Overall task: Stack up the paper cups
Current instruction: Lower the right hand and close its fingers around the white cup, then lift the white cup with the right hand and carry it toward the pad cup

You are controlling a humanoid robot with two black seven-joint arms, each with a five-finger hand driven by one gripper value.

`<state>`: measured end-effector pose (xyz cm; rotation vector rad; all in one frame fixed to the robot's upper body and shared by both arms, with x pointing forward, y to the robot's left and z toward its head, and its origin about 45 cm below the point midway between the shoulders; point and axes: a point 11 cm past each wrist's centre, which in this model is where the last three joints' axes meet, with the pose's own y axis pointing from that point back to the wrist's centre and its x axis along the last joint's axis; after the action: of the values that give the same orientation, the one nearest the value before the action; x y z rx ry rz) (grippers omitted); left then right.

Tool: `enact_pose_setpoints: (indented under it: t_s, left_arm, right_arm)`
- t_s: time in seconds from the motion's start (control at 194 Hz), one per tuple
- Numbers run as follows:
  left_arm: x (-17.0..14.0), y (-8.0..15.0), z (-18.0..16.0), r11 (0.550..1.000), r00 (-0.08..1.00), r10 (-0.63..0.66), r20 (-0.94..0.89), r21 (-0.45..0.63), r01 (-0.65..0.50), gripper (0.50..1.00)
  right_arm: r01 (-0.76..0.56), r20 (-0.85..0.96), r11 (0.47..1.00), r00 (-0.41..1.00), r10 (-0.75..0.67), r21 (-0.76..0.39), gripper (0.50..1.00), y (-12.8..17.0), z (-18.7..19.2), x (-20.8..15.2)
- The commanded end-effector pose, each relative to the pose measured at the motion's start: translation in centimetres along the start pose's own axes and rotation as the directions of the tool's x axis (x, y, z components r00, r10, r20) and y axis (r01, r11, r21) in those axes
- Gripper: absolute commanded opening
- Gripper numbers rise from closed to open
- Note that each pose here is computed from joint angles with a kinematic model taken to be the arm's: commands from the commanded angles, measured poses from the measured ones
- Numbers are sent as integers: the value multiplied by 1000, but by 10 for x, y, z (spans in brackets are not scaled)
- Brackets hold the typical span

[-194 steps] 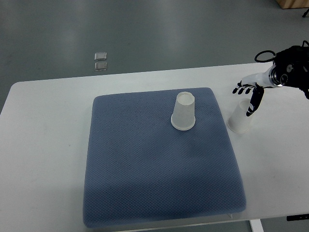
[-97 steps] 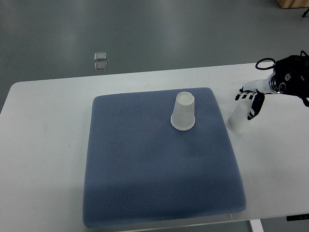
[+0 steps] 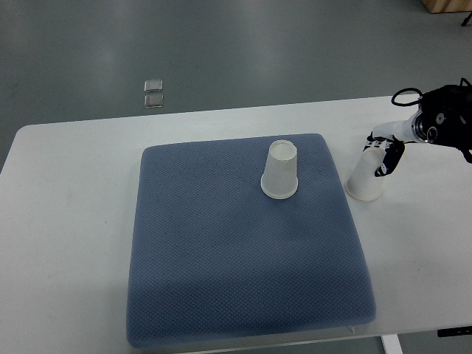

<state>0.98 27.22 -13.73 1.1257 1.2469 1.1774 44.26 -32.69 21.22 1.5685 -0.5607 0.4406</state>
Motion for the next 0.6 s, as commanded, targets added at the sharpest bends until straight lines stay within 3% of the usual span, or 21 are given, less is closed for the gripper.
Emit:
enact_pose_setpoints:
  t_s: [0.0, 0.139, 0.237, 0.489, 0.593]
  left_arm:
    - [0, 0, 0, 1000, 1000, -1, 1, 1, 1, 1000]
    - [-1, 0, 0, 1000, 1000, -2, 1, 0, 2, 1000]
    - [-1, 0, 0, 1000, 1000, -4, 2, 0, 4, 1000]
    - [-6, 0, 1, 1000, 1000, -19, 4, -1, 19, 1000]
    - [-7, 0, 1, 1000, 1000, -21, 6, -1, 21, 1000]
  right_arm:
    - [-3, 0, 1000, 1000, 3, 1, 607, 4, 0, 5]
    - [-18, -24, 1000, 1000, 18, 9, 607, 25, -2, 28]
    - [-11, -73, 1000, 997, 13, 21, 607, 58, -5, 50]
    - [-72, -255, 997, 964, 80, 40, 611, 190, -37, 127]
    - [-90, -297, 995, 949, 101, 51, 611, 228, -54, 142]
